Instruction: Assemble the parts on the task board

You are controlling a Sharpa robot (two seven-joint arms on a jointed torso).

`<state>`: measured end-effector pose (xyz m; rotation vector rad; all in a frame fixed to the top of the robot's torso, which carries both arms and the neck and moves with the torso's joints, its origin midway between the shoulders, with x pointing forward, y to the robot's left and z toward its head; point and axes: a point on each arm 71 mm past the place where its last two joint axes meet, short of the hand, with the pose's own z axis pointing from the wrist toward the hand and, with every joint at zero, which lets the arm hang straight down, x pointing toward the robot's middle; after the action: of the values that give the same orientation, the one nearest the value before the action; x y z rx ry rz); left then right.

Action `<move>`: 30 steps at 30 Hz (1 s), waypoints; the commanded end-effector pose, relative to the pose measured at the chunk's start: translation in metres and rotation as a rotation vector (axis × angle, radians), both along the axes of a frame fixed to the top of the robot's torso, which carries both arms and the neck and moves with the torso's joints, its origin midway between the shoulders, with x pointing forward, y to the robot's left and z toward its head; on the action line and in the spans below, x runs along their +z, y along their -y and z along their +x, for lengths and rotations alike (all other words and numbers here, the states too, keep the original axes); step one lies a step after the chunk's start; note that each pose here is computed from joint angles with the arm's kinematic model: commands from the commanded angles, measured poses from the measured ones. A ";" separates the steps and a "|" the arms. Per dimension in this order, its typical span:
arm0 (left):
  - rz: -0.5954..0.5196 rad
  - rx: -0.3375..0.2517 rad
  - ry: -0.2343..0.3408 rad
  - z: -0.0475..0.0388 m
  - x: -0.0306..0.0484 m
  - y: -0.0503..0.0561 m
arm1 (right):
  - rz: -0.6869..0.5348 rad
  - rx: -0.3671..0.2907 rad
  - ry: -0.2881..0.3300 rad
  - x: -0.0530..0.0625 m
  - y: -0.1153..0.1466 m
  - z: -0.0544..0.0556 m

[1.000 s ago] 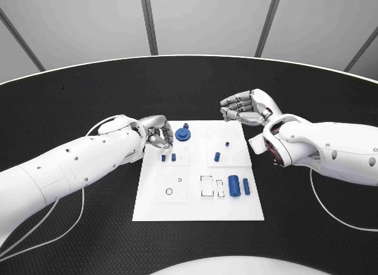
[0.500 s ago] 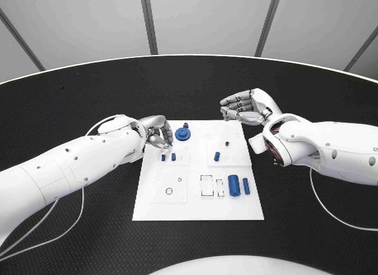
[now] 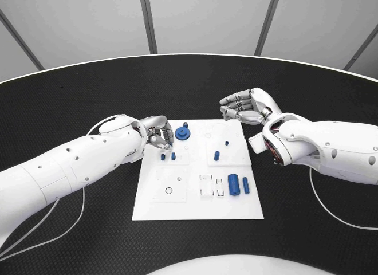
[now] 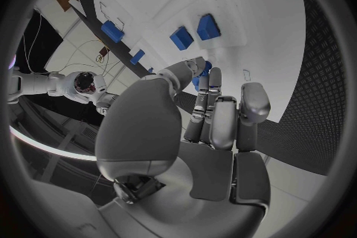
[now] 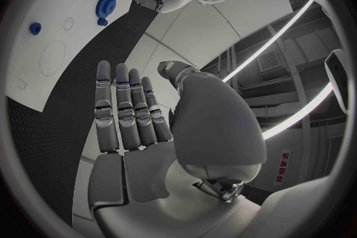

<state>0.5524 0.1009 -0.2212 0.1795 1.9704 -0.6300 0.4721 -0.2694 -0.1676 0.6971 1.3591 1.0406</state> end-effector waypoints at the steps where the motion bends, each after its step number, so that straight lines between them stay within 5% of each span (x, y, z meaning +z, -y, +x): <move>1: 0.001 0.001 -0.001 0.0001 -0.0002 0.000 | 0.000 0.000 0.000 0.000 0.000 0.000; 30: 0.026 0.020 -0.023 0.0021 -0.0032 -0.002 | 0.000 -0.001 0.000 0.000 0.000 0.000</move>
<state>0.5545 0.1027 -0.2243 0.1694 2.0010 -0.5959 0.4717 -0.2695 -0.1674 0.6975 1.3586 1.0405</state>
